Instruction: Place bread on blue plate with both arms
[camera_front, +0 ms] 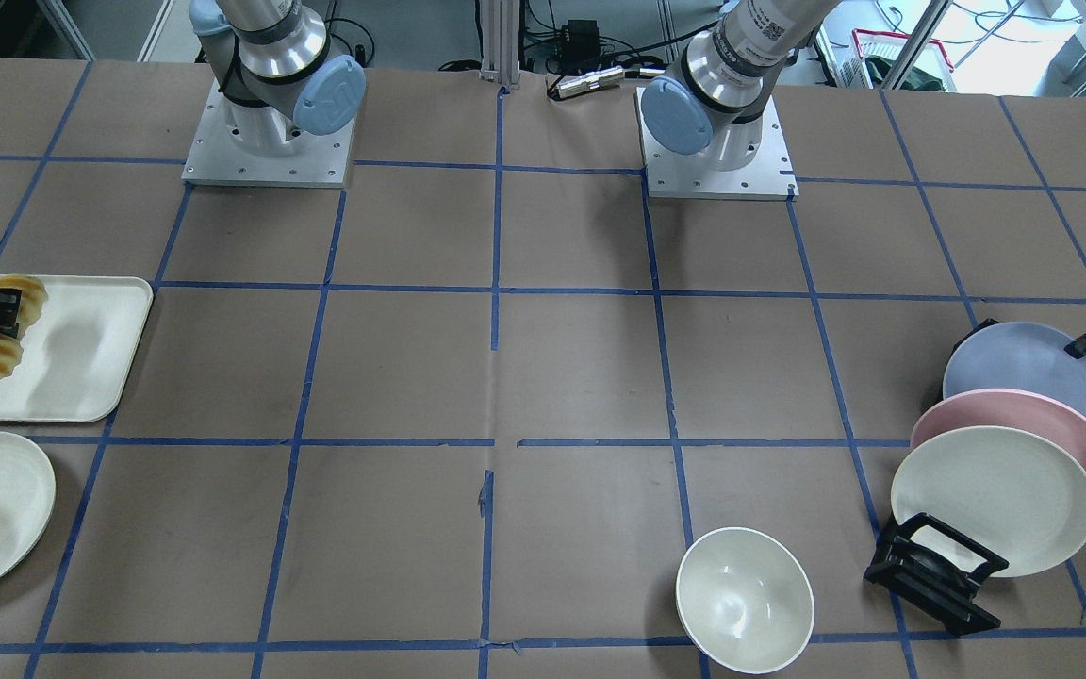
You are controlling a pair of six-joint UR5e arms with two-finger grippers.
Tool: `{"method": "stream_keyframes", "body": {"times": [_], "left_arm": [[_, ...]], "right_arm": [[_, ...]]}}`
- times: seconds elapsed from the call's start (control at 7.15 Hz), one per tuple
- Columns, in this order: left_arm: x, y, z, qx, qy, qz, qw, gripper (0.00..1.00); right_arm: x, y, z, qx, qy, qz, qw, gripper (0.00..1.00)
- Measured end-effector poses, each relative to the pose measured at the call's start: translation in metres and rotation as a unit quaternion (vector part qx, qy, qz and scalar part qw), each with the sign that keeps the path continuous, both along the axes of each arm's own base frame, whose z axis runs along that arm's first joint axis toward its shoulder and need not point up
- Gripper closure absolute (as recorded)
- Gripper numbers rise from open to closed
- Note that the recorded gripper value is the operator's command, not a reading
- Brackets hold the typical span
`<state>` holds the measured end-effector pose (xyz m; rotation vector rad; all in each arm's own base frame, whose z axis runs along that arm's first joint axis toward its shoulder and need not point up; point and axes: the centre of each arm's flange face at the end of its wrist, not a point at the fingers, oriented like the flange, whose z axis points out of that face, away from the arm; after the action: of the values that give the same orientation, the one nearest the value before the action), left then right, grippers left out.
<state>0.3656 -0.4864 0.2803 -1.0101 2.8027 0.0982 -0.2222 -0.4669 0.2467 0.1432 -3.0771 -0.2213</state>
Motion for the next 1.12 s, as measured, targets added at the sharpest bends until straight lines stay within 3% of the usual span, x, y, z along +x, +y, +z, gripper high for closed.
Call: {"method": "stream_keyframes", "body": {"times": [0.56,1.12], "left_arm": [[-0.005,0.018,0.064,0.011,-0.043,-0.020,0.9988,1.00],[-0.047,0.063,0.165,0.045,-0.067,-0.050,0.9955,1.00]], "right_arm": [[0.034,-0.044,0.088,0.027,-0.010,-0.028,0.9992,1.00],[0.061,-0.057,0.110,0.032,-0.009,-0.028,0.9991,1.00]]}}
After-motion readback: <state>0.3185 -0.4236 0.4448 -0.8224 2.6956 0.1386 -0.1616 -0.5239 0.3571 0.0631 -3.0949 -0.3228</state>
